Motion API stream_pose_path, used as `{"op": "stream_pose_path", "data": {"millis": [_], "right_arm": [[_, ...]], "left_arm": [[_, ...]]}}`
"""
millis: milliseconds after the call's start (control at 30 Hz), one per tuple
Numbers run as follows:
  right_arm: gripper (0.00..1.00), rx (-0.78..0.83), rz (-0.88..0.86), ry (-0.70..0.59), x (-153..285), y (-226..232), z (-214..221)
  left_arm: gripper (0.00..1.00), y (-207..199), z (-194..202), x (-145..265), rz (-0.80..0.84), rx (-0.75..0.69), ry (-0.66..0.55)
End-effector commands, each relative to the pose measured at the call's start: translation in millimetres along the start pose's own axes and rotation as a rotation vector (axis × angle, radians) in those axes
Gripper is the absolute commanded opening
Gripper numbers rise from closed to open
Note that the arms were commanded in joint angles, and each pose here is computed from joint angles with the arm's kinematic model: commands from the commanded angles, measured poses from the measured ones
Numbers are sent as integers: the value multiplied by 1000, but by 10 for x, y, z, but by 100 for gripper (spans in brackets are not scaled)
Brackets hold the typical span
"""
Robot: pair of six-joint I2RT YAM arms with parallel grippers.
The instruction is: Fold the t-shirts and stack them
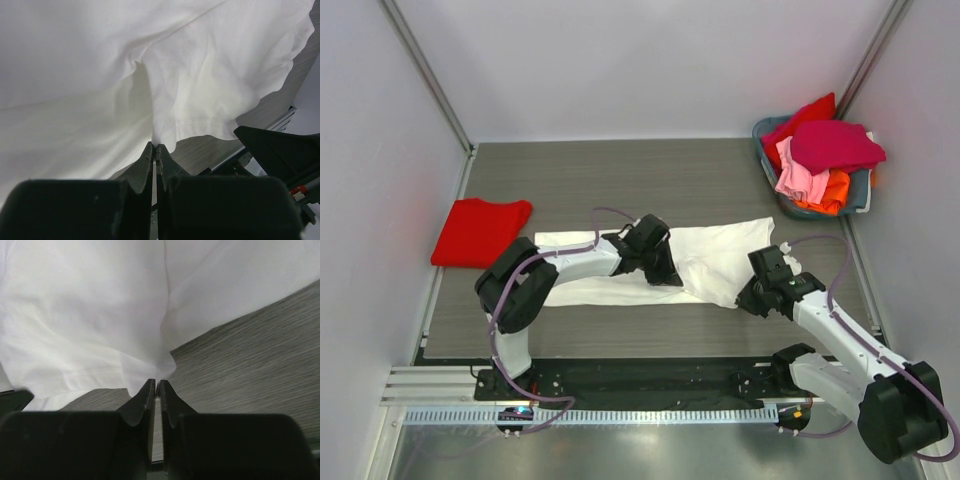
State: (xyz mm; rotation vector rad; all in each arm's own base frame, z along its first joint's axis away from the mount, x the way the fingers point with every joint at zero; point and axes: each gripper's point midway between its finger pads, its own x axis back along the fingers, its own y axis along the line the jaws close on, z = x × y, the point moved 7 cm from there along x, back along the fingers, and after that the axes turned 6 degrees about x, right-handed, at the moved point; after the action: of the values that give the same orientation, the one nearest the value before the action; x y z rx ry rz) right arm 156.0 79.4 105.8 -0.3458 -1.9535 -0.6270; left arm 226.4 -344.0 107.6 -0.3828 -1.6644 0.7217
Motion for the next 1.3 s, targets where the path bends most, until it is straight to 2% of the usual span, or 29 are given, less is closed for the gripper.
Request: {"op": "stream_pose_path", "data": {"millis": [0,100,267,400,567,600,767,1033,1267], "right_arm": [[17,-22,-52,38,48,51,37],[26,-24,-78,35,86,72,39],[29,-24,-87,6,159,94,-17],[29,-1,-44,-129,229,94,-221],[21,49,-1,-158,215,144,-338],[19,56,4,-154,195,150,-342],[12,85,-6,-99,26,174,-272],[10,47,-2,-29,-267,29,-21],[4,27,60,1,-281,-49,64]], "left_arm": [[0,-111,-69,34,37,-29,5],[0,-88,-94,43,29,-29,4],[0,-34,-137,71,-2,-41,6],[0,12,-161,94,-17,-41,6],[10,8,-165,99,-34,-67,21],[16,8,-163,117,-35,-71,20],[26,-16,-185,245,-52,-97,-16],[26,-117,-303,609,-100,-162,-100],[23,3,-637,951,-85,-108,-174]]}}
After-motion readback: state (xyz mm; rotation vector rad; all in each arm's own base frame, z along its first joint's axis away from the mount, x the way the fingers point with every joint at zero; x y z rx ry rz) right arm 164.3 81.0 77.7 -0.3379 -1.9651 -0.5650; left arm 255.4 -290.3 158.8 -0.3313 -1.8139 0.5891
